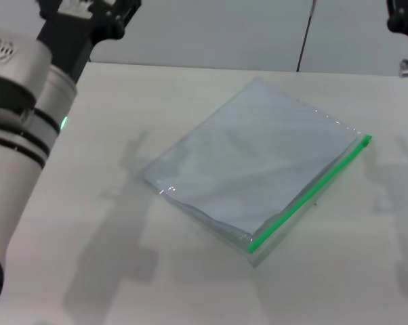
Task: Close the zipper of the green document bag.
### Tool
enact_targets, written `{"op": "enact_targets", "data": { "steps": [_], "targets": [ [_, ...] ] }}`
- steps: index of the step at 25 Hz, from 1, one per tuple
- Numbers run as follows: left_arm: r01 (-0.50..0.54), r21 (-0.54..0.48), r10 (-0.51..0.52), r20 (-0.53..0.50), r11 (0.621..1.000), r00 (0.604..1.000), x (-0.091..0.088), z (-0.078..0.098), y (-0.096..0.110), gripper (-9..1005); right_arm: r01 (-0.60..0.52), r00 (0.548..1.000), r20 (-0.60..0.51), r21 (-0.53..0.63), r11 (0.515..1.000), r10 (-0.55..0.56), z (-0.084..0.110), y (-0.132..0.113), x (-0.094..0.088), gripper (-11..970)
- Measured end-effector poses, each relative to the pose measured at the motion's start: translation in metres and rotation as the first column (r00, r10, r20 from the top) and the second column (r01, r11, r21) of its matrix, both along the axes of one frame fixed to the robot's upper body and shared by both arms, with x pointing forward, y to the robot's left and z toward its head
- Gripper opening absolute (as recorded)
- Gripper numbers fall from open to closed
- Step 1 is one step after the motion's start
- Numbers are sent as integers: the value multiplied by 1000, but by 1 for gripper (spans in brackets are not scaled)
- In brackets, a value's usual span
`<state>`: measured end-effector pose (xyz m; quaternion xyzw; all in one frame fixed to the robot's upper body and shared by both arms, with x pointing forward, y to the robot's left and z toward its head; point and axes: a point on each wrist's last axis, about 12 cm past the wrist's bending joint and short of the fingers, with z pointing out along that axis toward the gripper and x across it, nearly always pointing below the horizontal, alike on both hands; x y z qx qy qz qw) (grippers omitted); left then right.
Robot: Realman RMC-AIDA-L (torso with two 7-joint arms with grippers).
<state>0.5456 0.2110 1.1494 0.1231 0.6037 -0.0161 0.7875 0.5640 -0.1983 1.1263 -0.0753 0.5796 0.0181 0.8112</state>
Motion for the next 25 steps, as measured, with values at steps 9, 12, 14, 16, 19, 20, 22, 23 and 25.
{"op": "enact_targets", "data": {
  "steps": [9,12,14,16,19,20,22,23,25],
  "targets": [
    [-24,-28,24,6,999,1000,-11,-26,12,825,-5,999,-38,23,1000,6,-22,-11,-7,542],
    [-24,-23,24,2,999,1000,-10,-28,12,826,0,999,-42,13,1000,0,-25,-13,-7,541],
    [-21,-25,21,-2,999,1000,-10,-29,11,826,6,999,-37,9,1000,-6,-27,-14,-7,540],
    [-19,-27,19,-4,999,1000,-9,-30,10,826,8,999,-32,9,1000,-8,-27,-15,-8,540],
    [-19,-27,18,-9,999,1000,-8,-33,10,825,6,999,-38,18,1000,-6,-29,-15,-8,539],
    [-19,-28,19,-11,999,1000,-7,-33,10,824,4,999,-42,21,1000,-3,-29,-16,-8,538],
    [-20,-28,20,-14,999,1000,-8,-34,9,821,2,999,-47,19,1000,-1,-30,-16,-7,537],
    [-20,-28,20,-15,999,1000,-8,-35,9,820,1,999,-49,17,1000,0,-31,-16,-7,537],
    [-22,-28,21,-17,999,1000,-7,-36,9,817,-3,999,-52,11,1000,4,-32,-15,-7,536]
  ]
}}
